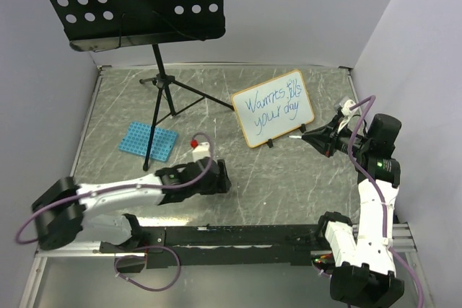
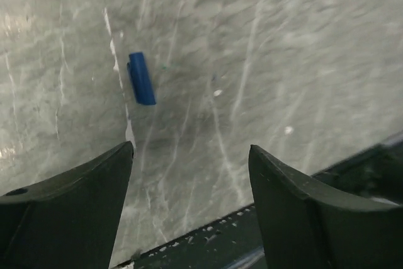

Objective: Write a sentence on the whiteboard
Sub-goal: Pick up the pen cap from the center of the board.

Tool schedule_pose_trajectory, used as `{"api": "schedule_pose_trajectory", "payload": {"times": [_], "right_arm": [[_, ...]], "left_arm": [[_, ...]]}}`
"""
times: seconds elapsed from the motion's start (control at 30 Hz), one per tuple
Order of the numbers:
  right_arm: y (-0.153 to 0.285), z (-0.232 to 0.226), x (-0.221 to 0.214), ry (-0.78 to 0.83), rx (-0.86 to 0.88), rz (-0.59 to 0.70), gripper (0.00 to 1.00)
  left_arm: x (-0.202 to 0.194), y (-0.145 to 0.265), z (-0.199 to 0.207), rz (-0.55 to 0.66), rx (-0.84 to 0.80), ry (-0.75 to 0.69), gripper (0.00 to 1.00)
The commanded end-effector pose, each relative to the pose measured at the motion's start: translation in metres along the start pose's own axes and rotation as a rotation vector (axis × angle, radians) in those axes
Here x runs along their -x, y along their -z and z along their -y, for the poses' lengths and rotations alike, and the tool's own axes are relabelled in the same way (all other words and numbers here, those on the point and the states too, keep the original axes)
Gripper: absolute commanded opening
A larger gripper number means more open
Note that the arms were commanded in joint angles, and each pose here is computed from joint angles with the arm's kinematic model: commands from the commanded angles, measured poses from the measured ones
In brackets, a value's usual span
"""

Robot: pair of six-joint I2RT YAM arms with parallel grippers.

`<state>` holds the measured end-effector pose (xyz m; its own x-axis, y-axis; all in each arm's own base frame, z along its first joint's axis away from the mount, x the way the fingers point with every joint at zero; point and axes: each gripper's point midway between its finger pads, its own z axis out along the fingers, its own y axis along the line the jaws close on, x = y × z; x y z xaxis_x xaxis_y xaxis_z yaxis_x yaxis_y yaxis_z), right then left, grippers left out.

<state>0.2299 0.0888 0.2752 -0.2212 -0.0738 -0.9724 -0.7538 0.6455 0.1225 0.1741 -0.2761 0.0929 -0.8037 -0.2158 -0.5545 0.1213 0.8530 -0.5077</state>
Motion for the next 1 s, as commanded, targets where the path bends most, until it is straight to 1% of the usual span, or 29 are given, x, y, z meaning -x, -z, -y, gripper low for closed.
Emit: {"api": "schedule_pose_trajectory", "payload": {"times": [0.0, 0.07, 0.13, 0.17, 0.2, 0.23, 0.27, 0.4, 0.53, 0.63, 0.8, 0.97], "right_arm": [[0.000, -0.004, 0.007, 0.040, 0.022, 0.028, 0.00], [0.000, -0.004, 0.007, 0.040, 0.024, 0.028, 0.00], [0.000, -0.003, 0.006, 0.037, 0.026, 0.026, 0.00], [0.000, -0.003, 0.006, 0.036, 0.025, 0.025, 0.00], [0.000, -0.003, 0.007, 0.040, 0.024, 0.027, 0.00], [0.000, -0.004, 0.006, 0.039, 0.025, 0.026, 0.00], [0.000, -0.003, 0.006, 0.040, 0.022, 0.025, 0.00], [0.001, -0.004, 0.006, 0.044, 0.020, 0.026, 0.00], [0.001, -0.005, 0.006, 0.042, 0.028, 0.027, 0.00], [0.000, -0.004, 0.006, 0.041, 0.027, 0.024, 0.00], [0.000, -0.004, 0.005, 0.039, 0.024, 0.023, 0.00], [0.000, -0.003, 0.005, 0.038, 0.024, 0.022, 0.00]], "left_arm": [[-0.008, -0.012, -0.023, -0.007, 0.234, -0.051, 0.77], [-0.006, -0.020, -0.025, -0.001, 0.272, -0.078, 0.77], [0.004, -0.023, -0.018, 0.016, 0.286, -0.102, 0.70], [0.004, -0.028, -0.021, 0.011, 0.316, -0.123, 0.66], [0.008, -0.030, -0.015, 0.004, 0.316, -0.143, 0.63], [0.005, -0.037, -0.020, -0.017, 0.344, -0.159, 0.59], [0.004, -0.040, -0.019, -0.031, 0.353, -0.169, 0.54], [-0.002, -0.047, -0.026, -0.078, 0.410, -0.212, 0.51], [-0.005, -0.051, -0.034, -0.106, 0.469, -0.259, 0.45], [-0.003, -0.057, -0.033, -0.110, 0.487, -0.289, 0.44], [-0.006, -0.069, -0.031, -0.133, 0.497, -0.326, 0.40], [-0.013, -0.076, -0.041, -0.168, 0.535, -0.352, 0.35]]}}
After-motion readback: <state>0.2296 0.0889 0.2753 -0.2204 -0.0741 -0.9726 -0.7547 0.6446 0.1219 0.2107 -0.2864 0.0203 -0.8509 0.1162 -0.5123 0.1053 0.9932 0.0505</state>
